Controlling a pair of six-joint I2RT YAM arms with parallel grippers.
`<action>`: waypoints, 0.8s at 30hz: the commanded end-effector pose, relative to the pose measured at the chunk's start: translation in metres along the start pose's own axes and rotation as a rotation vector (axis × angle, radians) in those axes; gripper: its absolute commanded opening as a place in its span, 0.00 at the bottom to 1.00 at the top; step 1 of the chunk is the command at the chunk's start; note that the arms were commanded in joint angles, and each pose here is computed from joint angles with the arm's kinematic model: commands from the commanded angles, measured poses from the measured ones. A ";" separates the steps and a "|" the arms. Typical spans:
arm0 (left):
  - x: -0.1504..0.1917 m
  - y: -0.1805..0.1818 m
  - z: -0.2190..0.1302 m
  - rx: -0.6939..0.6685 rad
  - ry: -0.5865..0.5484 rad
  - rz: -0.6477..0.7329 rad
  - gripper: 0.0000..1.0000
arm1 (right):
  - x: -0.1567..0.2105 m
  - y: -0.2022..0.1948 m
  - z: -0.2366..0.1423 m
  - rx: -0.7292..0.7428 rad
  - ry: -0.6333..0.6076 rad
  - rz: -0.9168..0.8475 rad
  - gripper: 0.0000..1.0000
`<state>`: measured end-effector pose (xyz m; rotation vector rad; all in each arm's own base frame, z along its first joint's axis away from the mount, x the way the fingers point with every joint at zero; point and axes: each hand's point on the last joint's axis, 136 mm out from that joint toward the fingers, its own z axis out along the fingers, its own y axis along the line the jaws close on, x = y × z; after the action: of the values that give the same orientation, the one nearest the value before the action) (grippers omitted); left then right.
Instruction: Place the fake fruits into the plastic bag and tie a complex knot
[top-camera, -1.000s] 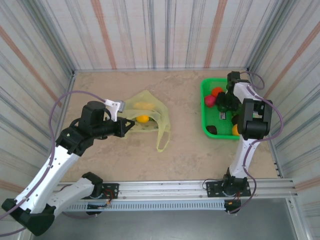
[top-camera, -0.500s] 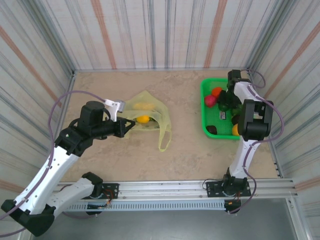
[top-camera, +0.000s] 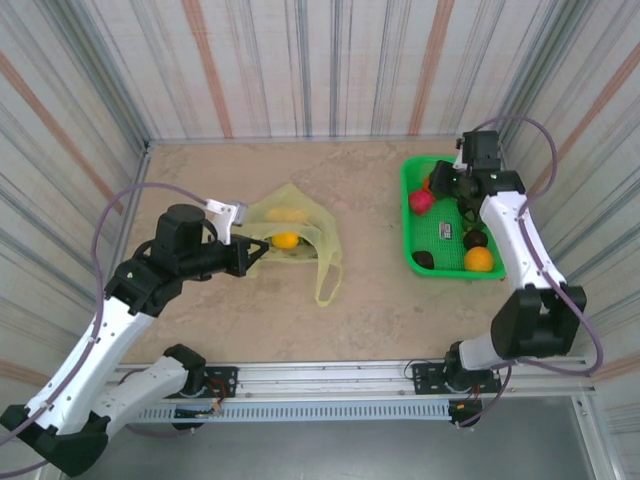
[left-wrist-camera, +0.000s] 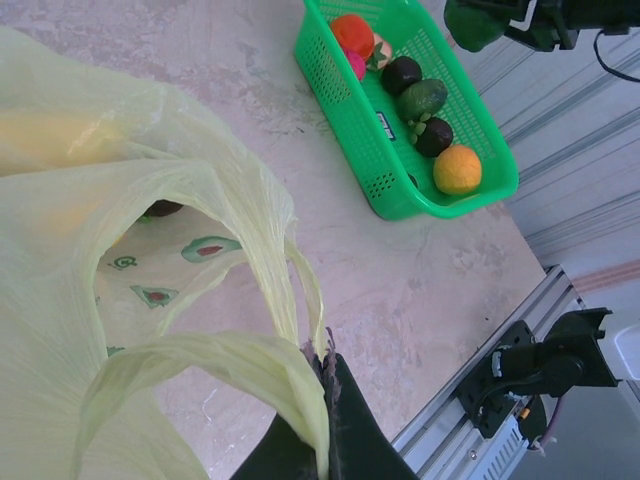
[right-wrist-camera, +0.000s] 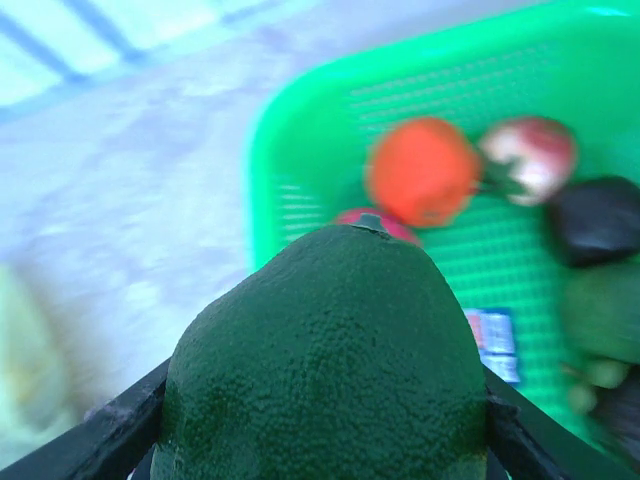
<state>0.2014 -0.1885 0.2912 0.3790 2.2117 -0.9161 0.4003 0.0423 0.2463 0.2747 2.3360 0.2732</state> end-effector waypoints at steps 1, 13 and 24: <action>0.007 0.003 -0.006 -0.014 0.006 0.000 0.00 | 0.018 0.048 -0.023 -0.193 -0.005 -0.060 0.57; 0.048 0.019 0.008 -0.017 0.092 -0.126 0.00 | 0.166 0.197 -0.069 -0.660 0.218 -0.528 0.54; 0.047 0.024 0.003 -0.056 0.080 -0.119 0.00 | 0.277 0.264 -0.060 -0.840 0.479 -0.774 0.54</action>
<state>0.1830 -0.1778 0.2408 0.2779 2.3469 -0.9308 0.2019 0.3458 0.1819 -1.0556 2.3626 0.9428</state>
